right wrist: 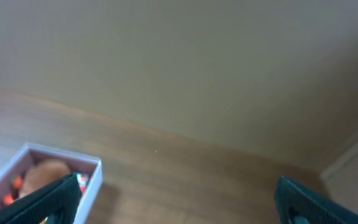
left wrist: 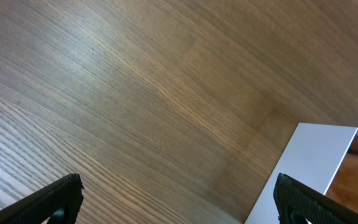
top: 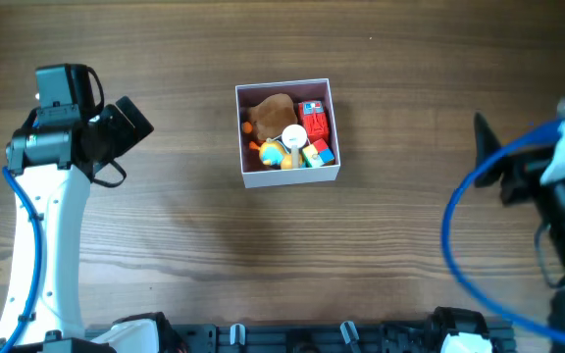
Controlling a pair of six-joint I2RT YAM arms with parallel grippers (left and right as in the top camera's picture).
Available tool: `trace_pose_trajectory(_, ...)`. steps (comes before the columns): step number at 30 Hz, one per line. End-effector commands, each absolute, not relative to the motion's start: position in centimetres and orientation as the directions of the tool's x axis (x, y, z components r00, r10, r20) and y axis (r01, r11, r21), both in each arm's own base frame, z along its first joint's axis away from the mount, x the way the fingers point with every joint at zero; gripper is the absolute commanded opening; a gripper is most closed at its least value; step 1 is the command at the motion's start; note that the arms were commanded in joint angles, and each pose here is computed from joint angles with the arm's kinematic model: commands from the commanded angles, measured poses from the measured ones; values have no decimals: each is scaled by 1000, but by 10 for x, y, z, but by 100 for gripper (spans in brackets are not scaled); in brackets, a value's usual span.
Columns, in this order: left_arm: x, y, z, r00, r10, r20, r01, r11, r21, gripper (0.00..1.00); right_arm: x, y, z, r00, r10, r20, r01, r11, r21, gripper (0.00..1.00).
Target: Pack container
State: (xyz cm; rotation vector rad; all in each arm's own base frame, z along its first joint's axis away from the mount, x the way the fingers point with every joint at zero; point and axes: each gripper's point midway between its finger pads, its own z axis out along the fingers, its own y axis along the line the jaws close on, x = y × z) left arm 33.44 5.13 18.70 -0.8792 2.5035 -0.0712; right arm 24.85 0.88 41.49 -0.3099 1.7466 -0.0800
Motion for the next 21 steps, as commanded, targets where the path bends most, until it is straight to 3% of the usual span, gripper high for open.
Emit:
trace_pose_trajectory(1, 335, 54, 193, -675, -588, -445, -566, 800, -198, 100, 248, 15, 345, -221, -290, -931, -224, 944, -241, 100)
trace_pose_trajectory(7, 335, 54, 193, -675, -588, -445, -566, 800, -198, 100, 232, 26, 252, -216, -286, -934, -275, 935, -223, 100)
trace_pose_trajectory(12, 335, 54, 193, -675, -588, -445, -566, 800, -198, 100, 220, 29, 202, -217, -283, -934, -278, 935, -219, 100)
trace_pose_trajectory(21, 335, 54, 193, -675, -588, -445, -566, 800, -198, 100, 214, 33, 167, -205, -260, -944, -288, 938, -195, 100)
